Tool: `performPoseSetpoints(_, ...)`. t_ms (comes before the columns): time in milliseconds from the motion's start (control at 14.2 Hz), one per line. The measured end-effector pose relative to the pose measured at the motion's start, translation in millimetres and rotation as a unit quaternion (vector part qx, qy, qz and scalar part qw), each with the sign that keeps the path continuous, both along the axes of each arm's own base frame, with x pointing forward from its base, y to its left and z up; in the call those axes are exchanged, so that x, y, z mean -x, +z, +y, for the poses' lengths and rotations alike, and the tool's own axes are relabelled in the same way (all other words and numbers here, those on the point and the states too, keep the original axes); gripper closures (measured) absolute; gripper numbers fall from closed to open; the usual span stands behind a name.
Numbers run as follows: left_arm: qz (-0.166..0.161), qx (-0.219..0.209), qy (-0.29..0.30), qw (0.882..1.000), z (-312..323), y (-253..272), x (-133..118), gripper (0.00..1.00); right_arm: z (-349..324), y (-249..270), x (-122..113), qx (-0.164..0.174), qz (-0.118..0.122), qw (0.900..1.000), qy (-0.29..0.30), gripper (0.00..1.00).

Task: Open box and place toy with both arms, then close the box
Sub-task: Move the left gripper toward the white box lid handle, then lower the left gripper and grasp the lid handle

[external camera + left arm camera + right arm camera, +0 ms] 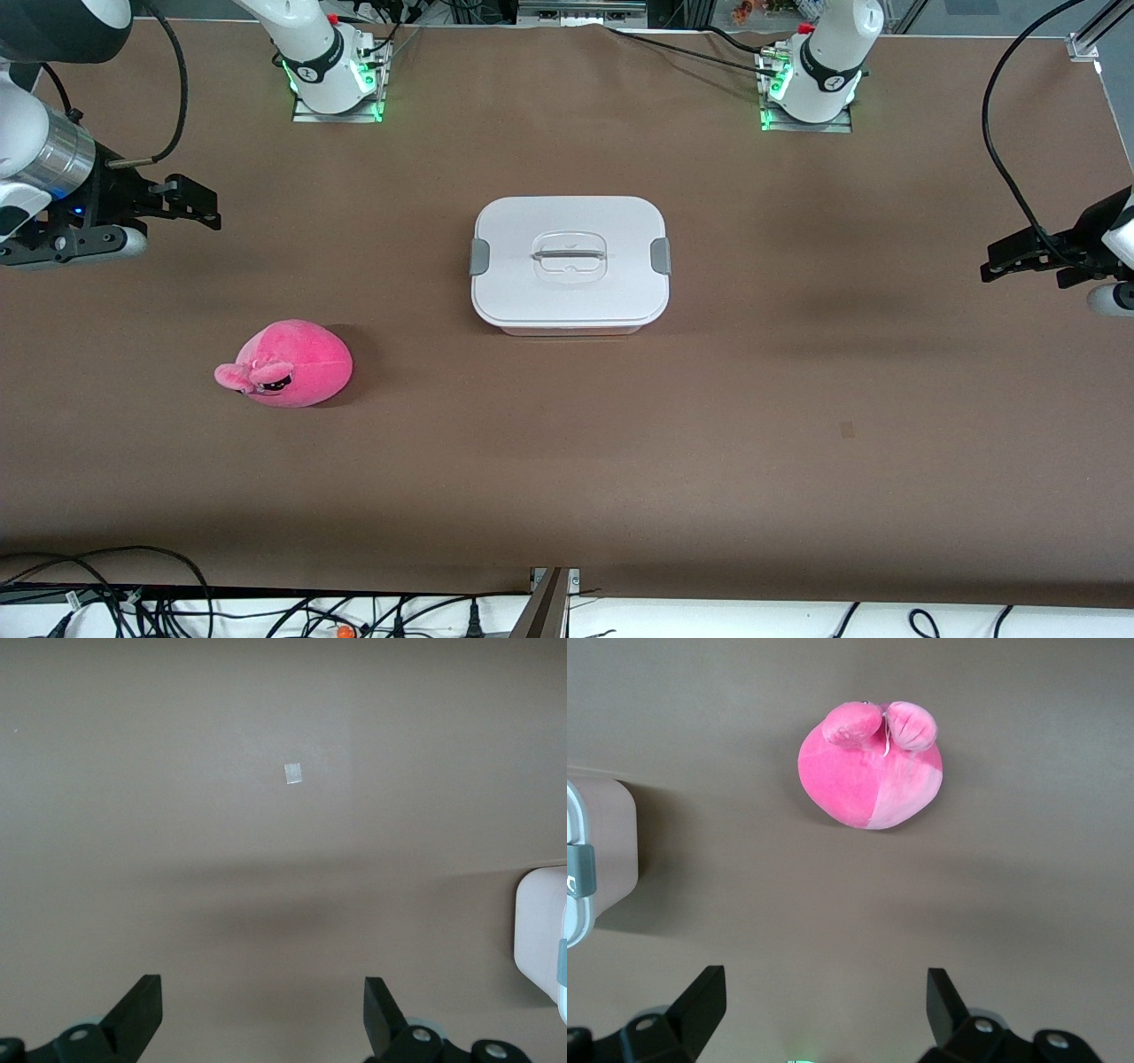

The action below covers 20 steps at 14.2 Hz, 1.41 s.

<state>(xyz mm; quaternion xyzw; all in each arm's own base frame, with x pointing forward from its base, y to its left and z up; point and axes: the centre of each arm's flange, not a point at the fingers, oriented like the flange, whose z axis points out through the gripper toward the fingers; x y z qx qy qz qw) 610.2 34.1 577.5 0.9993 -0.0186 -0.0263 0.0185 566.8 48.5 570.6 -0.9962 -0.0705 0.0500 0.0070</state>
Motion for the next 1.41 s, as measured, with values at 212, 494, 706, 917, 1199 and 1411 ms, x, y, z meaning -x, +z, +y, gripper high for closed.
performPoseSetpoints(212, 0.002, 0.001, -0.005, 1.000, -5.7, -0.6, -0.2, 0.00, 0.0, 1.0, -0.3, 0.000, -0.002, 1.000, 0.000, 0.00)
performPoseSetpoints(494, 0.022, 0.010, -0.051, 0.998, -58.1, -9.9, 0.2, 0.00, -1.3, 1.6, -0.5, 0.000, -0.002, 1.000, -0.001, 0.00)
performPoseSetpoints(706, 0.037, 0.018, -0.118, 0.992, -136.1, -26.5, 2.3, 0.00, -1.7, 2.0, -0.6, 0.000, -0.003, 1.000, -0.002, 0.00)
performPoseSetpoints(917, 0.039, 0.032, -0.188, 0.981, -221.2, -26.1, 21.3, 0.00, -1.9, 2.2, -0.6, 0.000, -0.003, 1.000, -0.002, 0.00)
performPoseSetpoints(1199, 0.032, 0.049, -0.351, 0.935, -347.0, -24.7, 69.1, 0.00, -2.8, 2.4, -0.7, 0.000, -0.003, 1.000, -0.003, 0.00)
performPoseSetpoints(1411, 0.019, 0.065, -0.447, 0.892, -412.6, -49.7, 76.2, 0.00, -3.1, 2.5, -0.7, 0.000, -0.003, 1.000, -0.003, 0.00)
